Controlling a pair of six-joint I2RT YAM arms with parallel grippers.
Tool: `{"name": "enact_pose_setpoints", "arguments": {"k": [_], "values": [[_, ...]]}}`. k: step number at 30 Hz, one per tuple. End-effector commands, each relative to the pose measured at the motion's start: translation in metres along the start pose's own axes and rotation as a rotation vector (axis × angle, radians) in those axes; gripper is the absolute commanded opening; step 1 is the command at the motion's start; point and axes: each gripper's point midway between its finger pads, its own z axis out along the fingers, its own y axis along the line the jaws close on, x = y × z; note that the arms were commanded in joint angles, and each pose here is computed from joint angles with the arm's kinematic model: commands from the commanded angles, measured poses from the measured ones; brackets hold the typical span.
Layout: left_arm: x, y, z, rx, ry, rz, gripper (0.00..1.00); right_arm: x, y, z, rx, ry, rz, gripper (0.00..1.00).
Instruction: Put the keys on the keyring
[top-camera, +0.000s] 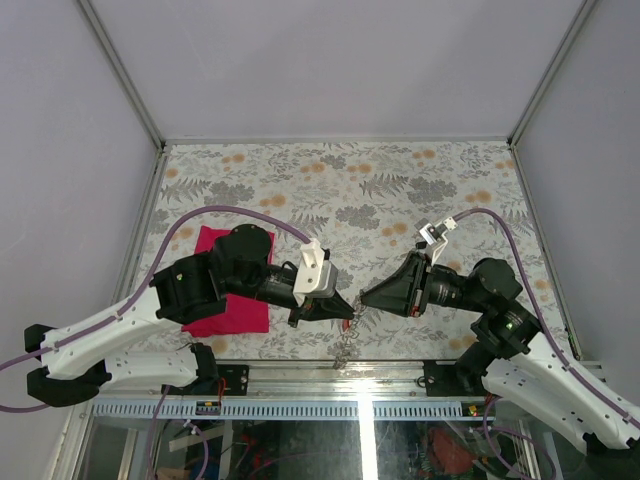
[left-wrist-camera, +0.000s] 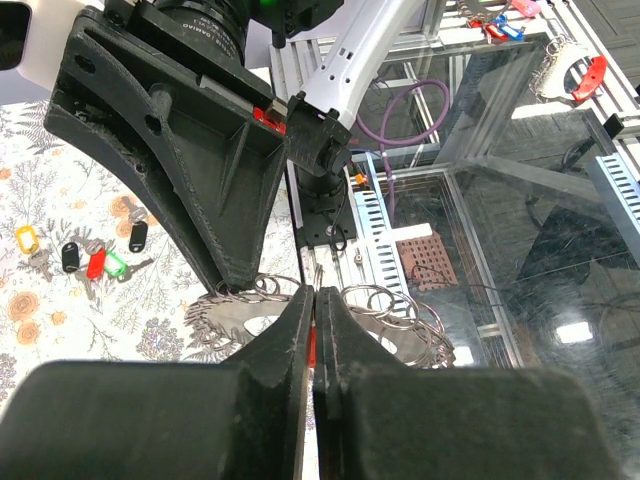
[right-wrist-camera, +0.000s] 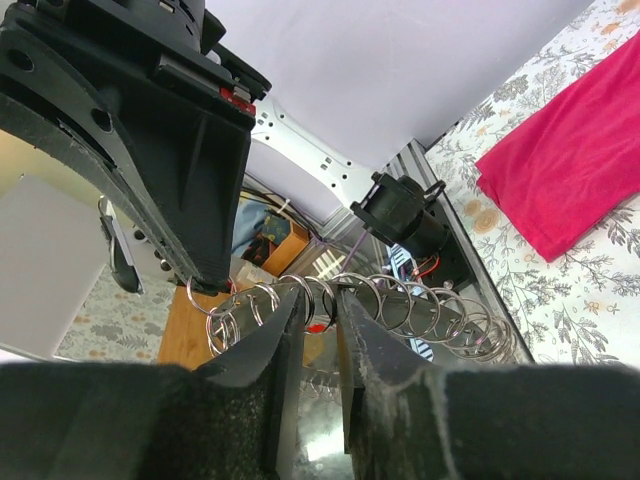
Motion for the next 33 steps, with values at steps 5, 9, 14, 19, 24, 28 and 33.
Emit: {"name": "enact_pose_setpoints", "arguments": {"k": [5,9,14,19,24,28,33], "values": [[-0.021,0.003,-0.005,-0.026,-0.056,0.051,0.00,-0.012,0.025,-0.004,-0.068,-0.031,-0.061,0.12],[-0.020,0.004,-0.005,-0.031,-0.053,0.049,0.00,-0.014,0.027,-0.006,-0.068,-0.044,-0.096,0.00],[-0.018,0.004,-0.005,-0.037,-0.055,0.037,0.00,-0.024,0.030,-0.012,-0.038,-0.095,-0.215,0.00],[-0.016,0.003,-0.005,-0.035,-0.070,0.026,0.05,-0.035,0.044,-0.017,-0.068,-0.141,-0.323,0.00],[-0.018,0.000,-0.004,-0.022,-0.089,0.018,0.24,-0.043,0.056,-0.019,-0.090,-0.149,-0.445,0.00],[-0.022,-0.003,-0.006,-0.014,-0.119,0.018,0.30,-0.046,0.056,-0.021,-0.068,-0.129,-0.589,0.00],[-0.032,0.003,-0.010,-0.069,-0.185,0.013,0.33,-0.046,0.056,-0.024,-0.057,-0.094,-0.715,0.00]]}}
